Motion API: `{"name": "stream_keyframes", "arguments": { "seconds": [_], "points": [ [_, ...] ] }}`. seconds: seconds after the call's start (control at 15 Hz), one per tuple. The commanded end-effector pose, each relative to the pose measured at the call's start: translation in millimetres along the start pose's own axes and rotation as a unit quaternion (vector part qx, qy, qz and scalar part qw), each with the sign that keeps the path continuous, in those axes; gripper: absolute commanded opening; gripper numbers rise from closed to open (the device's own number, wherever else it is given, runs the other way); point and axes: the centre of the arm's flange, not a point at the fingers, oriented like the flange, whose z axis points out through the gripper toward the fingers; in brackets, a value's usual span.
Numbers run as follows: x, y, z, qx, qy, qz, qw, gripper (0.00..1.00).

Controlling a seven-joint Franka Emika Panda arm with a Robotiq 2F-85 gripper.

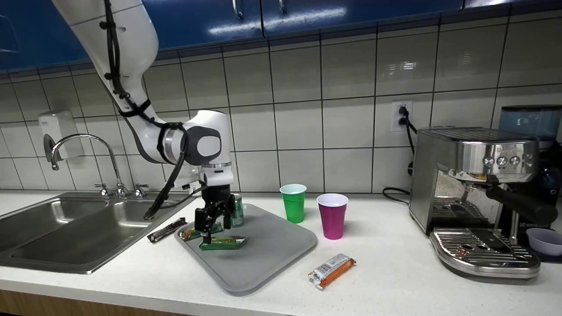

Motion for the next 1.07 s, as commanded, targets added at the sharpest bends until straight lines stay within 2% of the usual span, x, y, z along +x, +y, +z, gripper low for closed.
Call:
{"name": "stream_keyframes", "arguments": {
  "seconds": [0.0,0.4,0.87,0.93,1.0],
  "points": [
    [6.1,15.0,-24.4,0.002,-0.008,0.004,1.0,1.0],
    [25.4,17.0,-47.3,0.018,-0.008,0.031,0.9993,1.0],
    [30.6,-16.7,-52.0,0.016,-0.01,0.042,0.9989,1.0],
    [31.5,-3.2,-45.6,0.027,-0.01,0.033,0.999,1.0],
    [31.0,-5.5,-46.9,0.026,-0.01,0.033,0.9991,1.0]
  ]
}}
